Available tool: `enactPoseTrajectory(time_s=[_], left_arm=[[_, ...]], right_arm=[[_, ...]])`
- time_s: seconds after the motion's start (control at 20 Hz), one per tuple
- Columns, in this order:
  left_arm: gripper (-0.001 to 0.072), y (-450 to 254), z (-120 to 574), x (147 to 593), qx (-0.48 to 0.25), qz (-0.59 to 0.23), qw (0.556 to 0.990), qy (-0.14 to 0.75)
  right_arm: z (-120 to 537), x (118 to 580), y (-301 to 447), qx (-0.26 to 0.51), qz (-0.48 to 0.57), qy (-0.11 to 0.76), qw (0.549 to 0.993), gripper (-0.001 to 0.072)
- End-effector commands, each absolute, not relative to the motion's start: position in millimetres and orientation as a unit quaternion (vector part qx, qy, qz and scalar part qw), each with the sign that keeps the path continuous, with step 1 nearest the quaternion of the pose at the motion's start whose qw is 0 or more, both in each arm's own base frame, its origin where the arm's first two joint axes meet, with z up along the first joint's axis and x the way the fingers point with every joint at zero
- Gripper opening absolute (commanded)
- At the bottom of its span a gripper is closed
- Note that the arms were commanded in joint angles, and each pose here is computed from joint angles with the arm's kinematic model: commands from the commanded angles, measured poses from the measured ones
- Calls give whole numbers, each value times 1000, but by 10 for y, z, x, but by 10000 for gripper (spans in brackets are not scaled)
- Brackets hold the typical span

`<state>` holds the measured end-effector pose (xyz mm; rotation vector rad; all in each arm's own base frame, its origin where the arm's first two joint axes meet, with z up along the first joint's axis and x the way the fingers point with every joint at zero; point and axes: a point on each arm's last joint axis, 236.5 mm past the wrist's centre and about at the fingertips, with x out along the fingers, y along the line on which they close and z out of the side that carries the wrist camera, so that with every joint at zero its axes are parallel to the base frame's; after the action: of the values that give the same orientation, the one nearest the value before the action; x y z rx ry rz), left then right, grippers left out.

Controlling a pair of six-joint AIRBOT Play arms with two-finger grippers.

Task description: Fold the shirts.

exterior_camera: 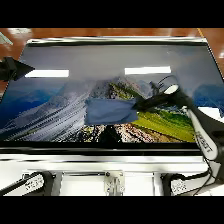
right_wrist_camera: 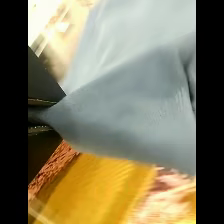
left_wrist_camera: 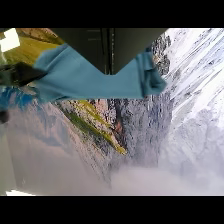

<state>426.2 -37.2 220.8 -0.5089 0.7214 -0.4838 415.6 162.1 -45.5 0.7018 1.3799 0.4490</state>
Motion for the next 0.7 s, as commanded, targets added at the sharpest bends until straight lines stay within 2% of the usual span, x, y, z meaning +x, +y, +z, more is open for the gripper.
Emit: enactPoseTrajectory(time_s=[0.0, 0.2, 0.45, 0.65], left_arm=[[35, -385, 2224, 4275, -244, -232, 877, 342], [35, -431, 2251, 4264, -256, -238, 872, 342], [35, -596, 2508, 4253, -294, -275, 861, 311], [35, -755, 2790, 4110, -309, -312, 851, 287]], right_arm=[[438, 4454, 759, 311, 168, 536, 767, 62], [1058, 4039, -715, 308, 21, 497, 811, 62], [1147, 3124, -2059, 324, -158, 481, 799, 62], [1189, 2721, -2801, 353, -257, 422, 794, 61]])
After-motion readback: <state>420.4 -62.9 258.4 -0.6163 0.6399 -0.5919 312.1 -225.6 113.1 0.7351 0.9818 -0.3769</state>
